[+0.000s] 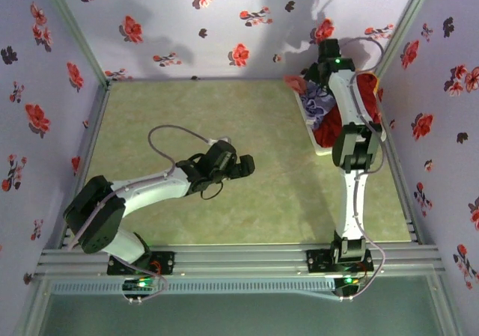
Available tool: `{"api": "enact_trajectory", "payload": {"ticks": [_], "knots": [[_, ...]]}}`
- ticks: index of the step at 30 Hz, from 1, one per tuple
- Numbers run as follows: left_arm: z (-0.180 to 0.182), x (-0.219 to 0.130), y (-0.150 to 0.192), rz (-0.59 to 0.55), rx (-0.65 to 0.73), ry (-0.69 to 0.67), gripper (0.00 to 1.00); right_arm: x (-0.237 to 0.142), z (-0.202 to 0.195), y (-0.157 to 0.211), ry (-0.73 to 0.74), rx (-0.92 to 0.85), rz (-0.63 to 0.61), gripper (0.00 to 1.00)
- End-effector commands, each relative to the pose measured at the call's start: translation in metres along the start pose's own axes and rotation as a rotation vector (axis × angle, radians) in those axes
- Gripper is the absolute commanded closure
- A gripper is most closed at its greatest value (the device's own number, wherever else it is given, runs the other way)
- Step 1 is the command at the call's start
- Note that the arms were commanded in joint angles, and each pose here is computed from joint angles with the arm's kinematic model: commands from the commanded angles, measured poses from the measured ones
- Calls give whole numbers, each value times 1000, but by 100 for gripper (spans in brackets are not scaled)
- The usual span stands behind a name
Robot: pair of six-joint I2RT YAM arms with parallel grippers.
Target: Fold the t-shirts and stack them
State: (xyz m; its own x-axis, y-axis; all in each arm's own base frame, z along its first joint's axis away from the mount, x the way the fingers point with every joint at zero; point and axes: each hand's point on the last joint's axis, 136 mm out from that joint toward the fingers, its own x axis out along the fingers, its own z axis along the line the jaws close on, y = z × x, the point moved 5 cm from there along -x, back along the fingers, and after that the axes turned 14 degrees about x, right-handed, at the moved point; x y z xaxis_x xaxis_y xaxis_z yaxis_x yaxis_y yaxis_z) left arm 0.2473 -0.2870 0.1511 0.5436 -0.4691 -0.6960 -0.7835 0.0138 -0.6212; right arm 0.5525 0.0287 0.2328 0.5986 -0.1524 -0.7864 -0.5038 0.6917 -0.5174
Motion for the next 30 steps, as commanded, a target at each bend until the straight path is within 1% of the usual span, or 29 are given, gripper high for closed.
{"api": "enact_trajectory", "payload": {"ticks": [1, 3, 5, 8, 11, 12, 13, 15, 18, 21, 23, 24, 28, 30], "knots": [[-10, -10, -10, -14, 31, 17, 1, -86, 10, -30, -84, -75, -133, 1], [-10, -12, -10, -11, 30, 16, 1, -108, 4, -41, -81, -101, -164, 1], [-9, -13, -9, -10, 28, 15, 1, -120, -6, -46, -55, -126, -162, 1], [-7, -12, -7, -5, 30, 11, 1, -120, -25, -46, 13, -161, -115, 1], [-9, -9, -5, 1, 35, 18, 1, -109, -46, -42, 82, -175, -45, 2], [-10, -8, -6, 2, 35, 24, 1, -104, -52, -39, 85, -196, -8, 9], [-12, -7, -6, 3, 36, 29, 1, -99, -56, -38, 83, -206, 17, 14], [-18, -1, -9, 9, 34, 48, 1, -89, -69, -40, 88, -209, 63, 17], [-34, 8, -17, 21, 57, 81, 1, -77, -85, -40, 78, -201, 144, 19], [-51, 21, -24, 25, 76, 102, 1, -64, -94, -32, 106, -241, 206, 20], [-62, 32, -30, 29, 78, 125, 1, -56, -99, -30, 137, -262, 223, 22], [-69, 36, -34, 30, 80, 140, 1, -52, -102, -30, 161, -274, 222, 26], [-88, 48, -46, 29, 95, 169, 1, -34, -110, -35, 221, -302, 196, 29], [-92, 53, -49, 26, 93, 175, 1, -22, -113, -36, 242, -314, 201, 32]]}}
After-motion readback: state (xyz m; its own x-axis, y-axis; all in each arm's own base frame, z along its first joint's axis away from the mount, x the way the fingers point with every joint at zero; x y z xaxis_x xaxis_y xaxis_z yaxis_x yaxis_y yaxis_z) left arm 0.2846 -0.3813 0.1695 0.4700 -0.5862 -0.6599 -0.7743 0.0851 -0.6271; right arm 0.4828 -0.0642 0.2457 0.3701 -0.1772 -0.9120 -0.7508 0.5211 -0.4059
